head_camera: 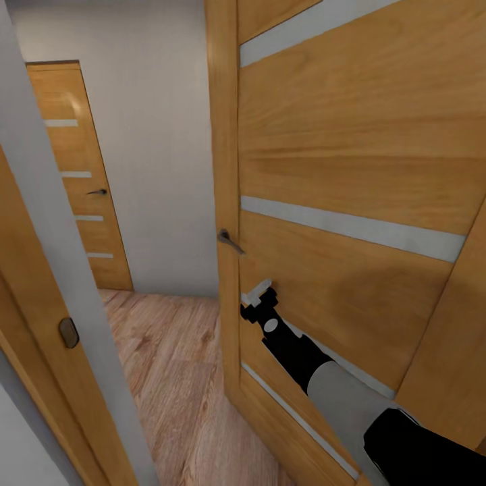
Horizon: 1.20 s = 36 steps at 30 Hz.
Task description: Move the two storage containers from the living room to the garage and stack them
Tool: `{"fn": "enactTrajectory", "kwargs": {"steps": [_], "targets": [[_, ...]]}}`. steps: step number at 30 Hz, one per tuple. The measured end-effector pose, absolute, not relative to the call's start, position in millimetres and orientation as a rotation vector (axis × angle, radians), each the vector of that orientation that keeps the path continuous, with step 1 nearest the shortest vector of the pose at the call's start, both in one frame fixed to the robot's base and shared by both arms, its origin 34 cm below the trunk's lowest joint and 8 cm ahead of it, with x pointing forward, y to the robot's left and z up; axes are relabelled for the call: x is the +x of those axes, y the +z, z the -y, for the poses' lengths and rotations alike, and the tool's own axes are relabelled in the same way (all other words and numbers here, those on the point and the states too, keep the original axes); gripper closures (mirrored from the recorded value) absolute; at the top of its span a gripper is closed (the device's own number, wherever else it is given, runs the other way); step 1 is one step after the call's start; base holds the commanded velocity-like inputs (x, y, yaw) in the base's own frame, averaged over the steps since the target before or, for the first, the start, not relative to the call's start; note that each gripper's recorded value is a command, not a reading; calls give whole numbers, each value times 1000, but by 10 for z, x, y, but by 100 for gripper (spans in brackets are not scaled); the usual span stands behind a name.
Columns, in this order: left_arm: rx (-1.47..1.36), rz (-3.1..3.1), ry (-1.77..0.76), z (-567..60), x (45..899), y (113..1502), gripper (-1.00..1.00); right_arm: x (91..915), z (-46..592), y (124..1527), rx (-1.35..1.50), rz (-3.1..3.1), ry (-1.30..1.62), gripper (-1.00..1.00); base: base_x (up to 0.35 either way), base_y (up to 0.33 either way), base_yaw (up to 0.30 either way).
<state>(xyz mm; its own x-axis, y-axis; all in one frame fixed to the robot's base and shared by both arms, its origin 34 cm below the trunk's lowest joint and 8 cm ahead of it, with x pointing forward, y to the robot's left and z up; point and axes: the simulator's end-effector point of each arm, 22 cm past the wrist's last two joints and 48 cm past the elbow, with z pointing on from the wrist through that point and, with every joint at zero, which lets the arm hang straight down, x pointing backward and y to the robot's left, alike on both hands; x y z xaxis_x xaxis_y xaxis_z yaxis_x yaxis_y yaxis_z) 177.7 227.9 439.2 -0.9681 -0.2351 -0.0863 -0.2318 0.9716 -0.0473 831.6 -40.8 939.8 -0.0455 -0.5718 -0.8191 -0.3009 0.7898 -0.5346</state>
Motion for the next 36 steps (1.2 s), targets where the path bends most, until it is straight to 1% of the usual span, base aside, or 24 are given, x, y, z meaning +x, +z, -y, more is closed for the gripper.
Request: {"fn": "enactTrajectory", "kwargs": {"steps": [10,15,17,25,36], "targets": [[-361,-3029,-56,-2280,1773,4392,-100,8320,439,9382,-672,-1656,-244,-100,1,0,0],[-362,-3029,-56,-2280,1771,4391,-100,8399,757,9558,-471,-1649,-311,-100,0,0,0],[-362,-3029,-55,-2281,1771,4391,-100,8398,770,9576,-456,-1647,-313,-100,0,0,0],[-364,-3029,-54,-2283,1771,4391,-100,8260,440,9496,-576,-1594,-321,-100,0,0,0],[-363,-3029,-54,-2283,1771,4391,-100,8210,341,9454,-603,-1584,-308,-100,0,0,0]]}}
